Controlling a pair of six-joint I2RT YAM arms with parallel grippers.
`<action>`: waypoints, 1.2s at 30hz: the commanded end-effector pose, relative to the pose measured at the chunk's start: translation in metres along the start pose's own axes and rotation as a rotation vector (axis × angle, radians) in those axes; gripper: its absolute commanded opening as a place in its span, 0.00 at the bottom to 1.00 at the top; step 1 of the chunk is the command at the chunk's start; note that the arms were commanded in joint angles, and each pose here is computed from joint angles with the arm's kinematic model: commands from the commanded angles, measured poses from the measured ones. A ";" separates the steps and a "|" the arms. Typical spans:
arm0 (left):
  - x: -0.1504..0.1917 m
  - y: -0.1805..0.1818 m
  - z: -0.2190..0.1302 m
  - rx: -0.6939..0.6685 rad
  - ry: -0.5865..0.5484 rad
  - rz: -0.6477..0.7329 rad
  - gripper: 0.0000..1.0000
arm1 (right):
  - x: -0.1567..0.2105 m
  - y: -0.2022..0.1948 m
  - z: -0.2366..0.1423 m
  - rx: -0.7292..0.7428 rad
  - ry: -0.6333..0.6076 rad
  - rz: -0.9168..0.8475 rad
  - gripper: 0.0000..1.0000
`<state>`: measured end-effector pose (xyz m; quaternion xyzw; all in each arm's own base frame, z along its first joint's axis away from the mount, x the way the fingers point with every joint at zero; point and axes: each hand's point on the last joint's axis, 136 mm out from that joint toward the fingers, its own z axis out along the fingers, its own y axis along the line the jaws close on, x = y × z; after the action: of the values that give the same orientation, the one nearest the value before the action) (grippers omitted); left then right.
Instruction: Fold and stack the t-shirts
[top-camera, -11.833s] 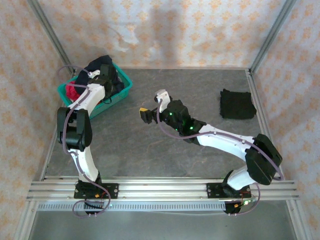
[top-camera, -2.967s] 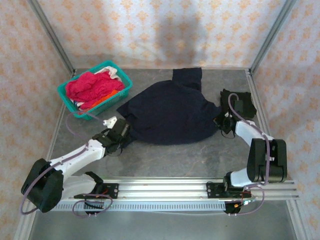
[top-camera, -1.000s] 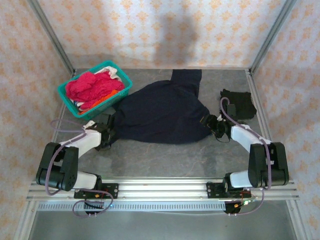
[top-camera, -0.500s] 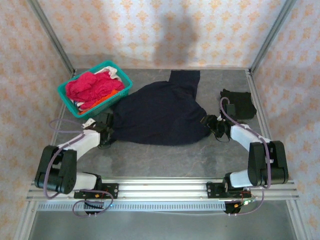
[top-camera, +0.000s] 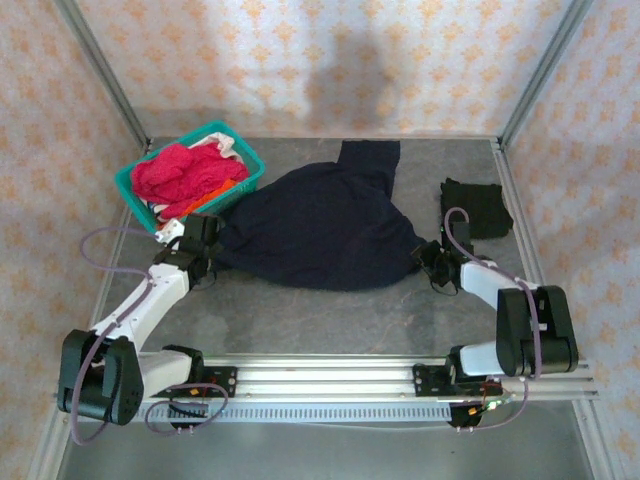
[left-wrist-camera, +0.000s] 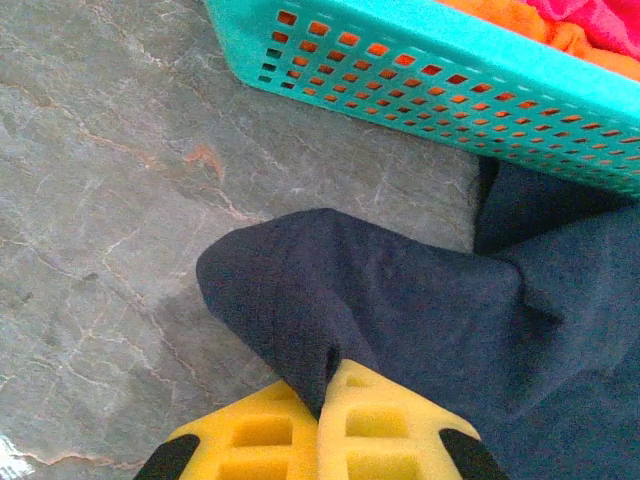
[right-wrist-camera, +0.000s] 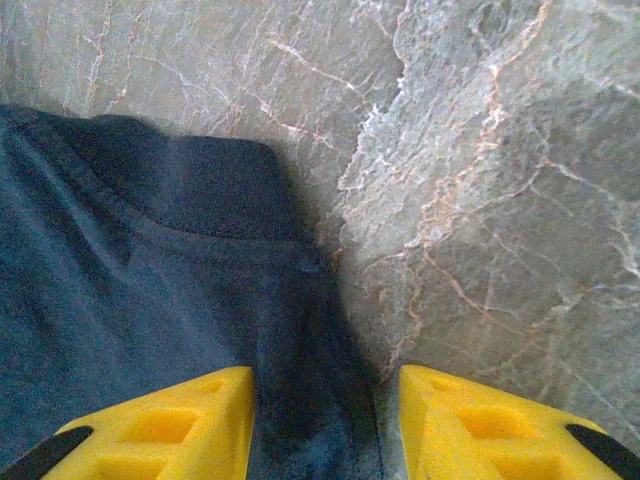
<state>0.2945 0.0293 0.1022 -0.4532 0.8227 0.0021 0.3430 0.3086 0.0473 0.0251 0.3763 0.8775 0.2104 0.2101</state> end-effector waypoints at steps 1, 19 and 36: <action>-0.006 0.007 -0.006 -0.032 -0.028 0.036 0.00 | 0.013 0.023 0.015 -0.115 0.099 0.014 0.35; -0.154 -0.089 -0.131 0.083 -0.324 0.241 0.00 | -0.111 0.200 -0.209 -0.417 -0.364 -0.263 0.00; -0.221 -0.149 -0.243 0.310 -0.429 0.337 0.00 | -0.124 0.252 -0.422 -0.672 -0.748 -0.369 0.00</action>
<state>0.3520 0.0319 0.4619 -0.2616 0.7723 0.0183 0.5787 0.3167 0.0283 0.5148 0.1853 0.6891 0.3038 0.6313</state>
